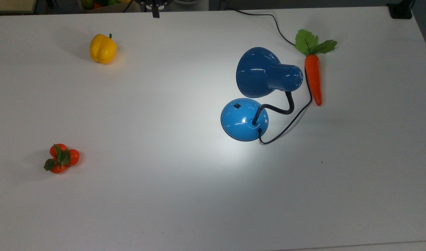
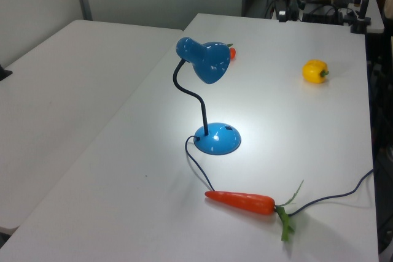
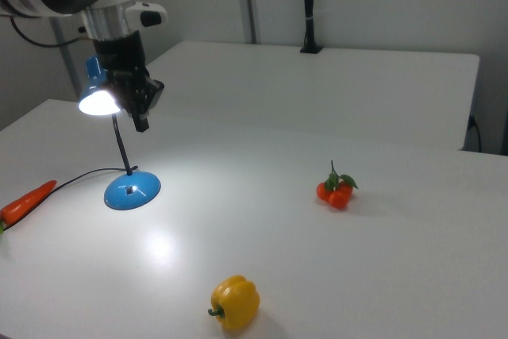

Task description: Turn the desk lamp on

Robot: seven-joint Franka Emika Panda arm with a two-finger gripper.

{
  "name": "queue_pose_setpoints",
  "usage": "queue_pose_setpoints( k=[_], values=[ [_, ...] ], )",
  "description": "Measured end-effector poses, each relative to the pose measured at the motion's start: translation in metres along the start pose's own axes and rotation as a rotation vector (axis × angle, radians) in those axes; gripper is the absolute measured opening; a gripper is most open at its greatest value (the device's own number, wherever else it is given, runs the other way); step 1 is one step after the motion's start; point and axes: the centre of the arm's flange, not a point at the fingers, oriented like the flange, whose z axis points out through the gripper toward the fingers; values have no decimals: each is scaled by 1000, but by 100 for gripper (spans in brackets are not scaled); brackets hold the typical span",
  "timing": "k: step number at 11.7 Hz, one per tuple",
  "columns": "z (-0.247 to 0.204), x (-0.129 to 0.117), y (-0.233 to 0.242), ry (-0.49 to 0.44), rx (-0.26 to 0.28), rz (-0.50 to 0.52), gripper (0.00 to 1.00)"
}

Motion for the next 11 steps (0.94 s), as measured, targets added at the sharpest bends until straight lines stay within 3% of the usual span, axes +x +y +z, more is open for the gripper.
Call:
queue_pose_setpoints(
  k=[2,3,9,10,11],
  values=[
    [-26,-11,9,0,1,18,4],
    [-32,-16,13,4,1,27,11],
    [-36,-24,26,-2,3,51,93],
    [-36,-24,27,-2,3,53,100],
    [-36,-25,28,-2,3,56,100]
  ],
)
